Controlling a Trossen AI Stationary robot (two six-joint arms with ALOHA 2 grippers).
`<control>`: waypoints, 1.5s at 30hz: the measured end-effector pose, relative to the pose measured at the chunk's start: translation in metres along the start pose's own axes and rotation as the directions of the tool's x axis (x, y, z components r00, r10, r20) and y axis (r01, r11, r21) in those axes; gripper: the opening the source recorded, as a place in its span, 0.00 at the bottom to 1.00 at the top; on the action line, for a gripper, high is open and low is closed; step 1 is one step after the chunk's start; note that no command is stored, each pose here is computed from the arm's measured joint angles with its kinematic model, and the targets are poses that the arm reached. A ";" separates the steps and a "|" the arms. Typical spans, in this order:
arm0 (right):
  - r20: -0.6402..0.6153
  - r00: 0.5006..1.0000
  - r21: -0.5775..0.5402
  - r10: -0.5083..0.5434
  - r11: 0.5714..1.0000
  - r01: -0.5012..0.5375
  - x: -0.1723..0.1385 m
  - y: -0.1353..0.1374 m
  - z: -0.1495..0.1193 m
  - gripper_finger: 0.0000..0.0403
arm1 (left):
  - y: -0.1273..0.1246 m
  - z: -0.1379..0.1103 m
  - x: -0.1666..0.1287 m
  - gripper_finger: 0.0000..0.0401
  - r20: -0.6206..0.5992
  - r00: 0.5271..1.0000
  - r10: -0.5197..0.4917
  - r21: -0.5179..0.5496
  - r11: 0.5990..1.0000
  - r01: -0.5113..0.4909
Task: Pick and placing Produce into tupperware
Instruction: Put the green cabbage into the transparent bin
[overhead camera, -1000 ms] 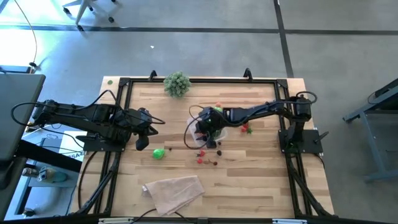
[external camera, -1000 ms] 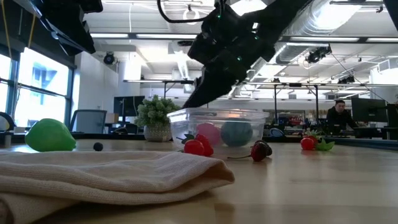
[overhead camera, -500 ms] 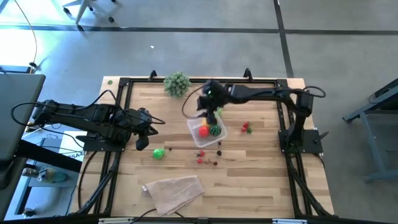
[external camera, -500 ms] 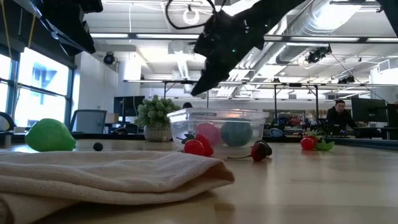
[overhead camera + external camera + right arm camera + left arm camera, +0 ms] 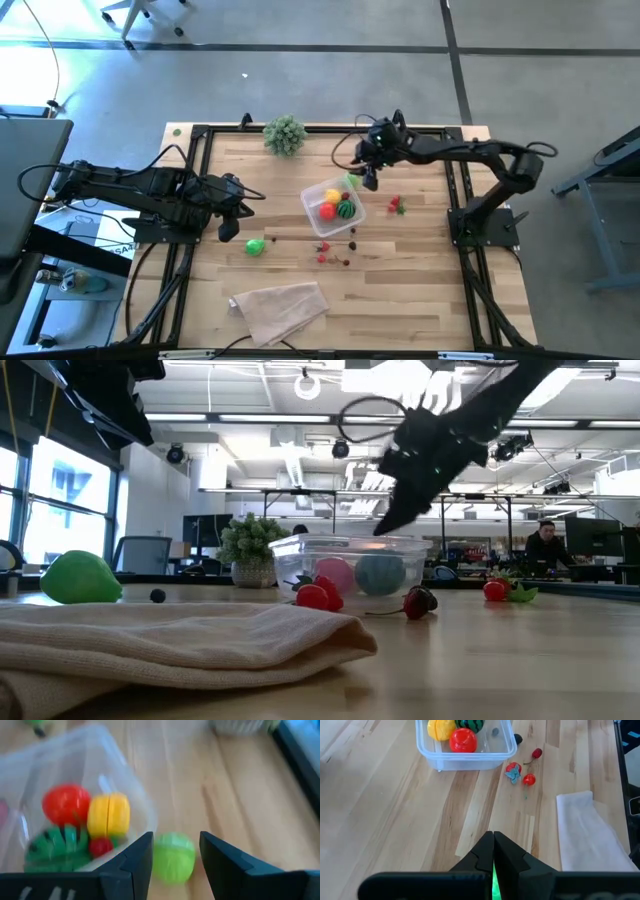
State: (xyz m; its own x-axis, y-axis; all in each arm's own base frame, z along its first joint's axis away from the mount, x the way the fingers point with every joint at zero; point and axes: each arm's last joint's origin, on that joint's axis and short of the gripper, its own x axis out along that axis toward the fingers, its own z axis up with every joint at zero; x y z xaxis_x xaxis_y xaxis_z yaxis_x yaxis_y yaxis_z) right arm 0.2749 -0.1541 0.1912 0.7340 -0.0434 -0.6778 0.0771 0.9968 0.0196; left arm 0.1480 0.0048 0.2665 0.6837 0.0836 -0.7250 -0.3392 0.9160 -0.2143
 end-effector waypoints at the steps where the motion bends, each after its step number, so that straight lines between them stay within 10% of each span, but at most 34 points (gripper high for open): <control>1: -0.004 1.000 0.004 0.000 1.000 0.000 0.002 0.001 -0.006 0.38 | 0.000 0.000 0.000 0.00 0.000 1.000 0.000 0.000 1.000 0.000; 45: -0.142 0.988 0.026 -0.055 0.998 0.059 0.046 0.011 -0.036 0.60 | 0.000 0.000 0.000 0.00 0.000 1.000 0.000 0.000 1.000 0.000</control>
State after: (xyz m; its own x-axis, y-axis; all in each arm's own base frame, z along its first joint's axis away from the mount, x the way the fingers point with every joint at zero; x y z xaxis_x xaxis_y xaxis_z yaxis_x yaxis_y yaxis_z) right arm 0.2854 -0.1423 0.1335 0.6254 -0.0883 -0.7753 0.1380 0.9904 -0.0014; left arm 0.1480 0.0048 0.2665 0.6838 0.0836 -0.7249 -0.3391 0.9160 -0.2142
